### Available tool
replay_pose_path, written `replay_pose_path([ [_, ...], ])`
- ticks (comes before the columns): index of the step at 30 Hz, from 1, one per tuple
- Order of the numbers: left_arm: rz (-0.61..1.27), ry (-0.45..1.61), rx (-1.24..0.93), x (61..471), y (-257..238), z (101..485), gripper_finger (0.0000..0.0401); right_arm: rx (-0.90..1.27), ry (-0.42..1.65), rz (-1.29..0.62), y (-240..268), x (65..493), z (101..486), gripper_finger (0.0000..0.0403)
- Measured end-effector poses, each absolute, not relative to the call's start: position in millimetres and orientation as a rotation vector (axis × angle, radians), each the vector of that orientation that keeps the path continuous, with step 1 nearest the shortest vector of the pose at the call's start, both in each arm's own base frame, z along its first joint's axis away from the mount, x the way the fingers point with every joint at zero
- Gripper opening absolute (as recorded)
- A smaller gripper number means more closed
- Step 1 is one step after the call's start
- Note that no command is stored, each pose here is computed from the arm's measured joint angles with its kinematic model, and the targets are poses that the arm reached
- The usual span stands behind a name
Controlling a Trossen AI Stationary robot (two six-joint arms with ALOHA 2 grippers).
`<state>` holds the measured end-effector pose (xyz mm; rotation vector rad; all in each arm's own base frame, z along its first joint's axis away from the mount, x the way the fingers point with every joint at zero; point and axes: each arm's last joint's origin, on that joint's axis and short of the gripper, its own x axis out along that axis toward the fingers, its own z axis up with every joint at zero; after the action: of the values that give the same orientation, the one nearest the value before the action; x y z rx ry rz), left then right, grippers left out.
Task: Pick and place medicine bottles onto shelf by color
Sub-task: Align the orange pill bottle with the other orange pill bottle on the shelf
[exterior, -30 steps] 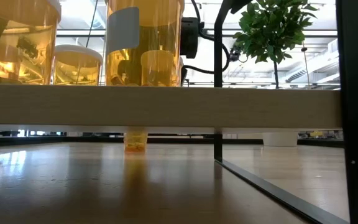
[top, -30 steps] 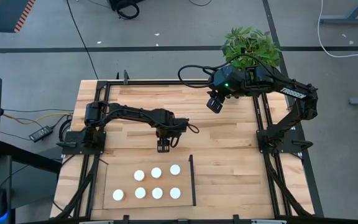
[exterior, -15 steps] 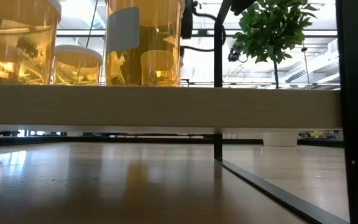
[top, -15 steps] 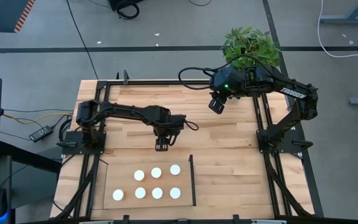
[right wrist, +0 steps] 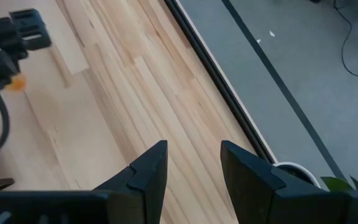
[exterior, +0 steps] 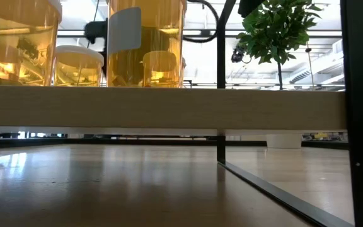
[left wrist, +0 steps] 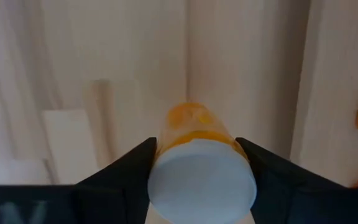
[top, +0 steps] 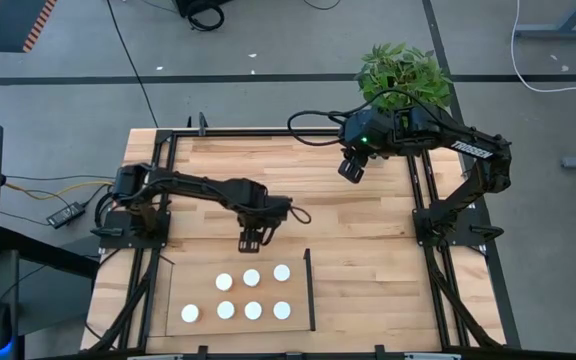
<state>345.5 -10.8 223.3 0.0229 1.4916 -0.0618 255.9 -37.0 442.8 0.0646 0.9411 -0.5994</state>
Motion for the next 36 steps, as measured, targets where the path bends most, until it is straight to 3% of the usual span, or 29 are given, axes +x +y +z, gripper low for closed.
replay_pose_path([
  [6,-0.039,1.522,-0.005,329.4,-24.3,215.8,0.0202,0.064,0.947,-0.600,-37.0,255.3,442.6,0.0157],
  [12,-0.023,1.511,-0.029,307.3,-35.6,222.1,0.0225,0.061,0.952,-0.599,-37.0,255.0,442.4,0.0157],
  [20,0.022,1.460,-0.109,261.8,-46.9,238.0,0.0203,0.056,0.954,-0.597,-37.0,254.9,442.4,0.0157],
  [28,0.011,1.457,-0.119,231.9,-66.6,251.7,0.0228,0.051,0.947,-0.593,-37.0,255.6,442.8,0.0157],
  [36,-0.010,1.492,-0.097,219.2,-91.5,252.1,0.0207,0.057,0.945,-0.596,-37.0,255.6,442.8,0.0157],
])
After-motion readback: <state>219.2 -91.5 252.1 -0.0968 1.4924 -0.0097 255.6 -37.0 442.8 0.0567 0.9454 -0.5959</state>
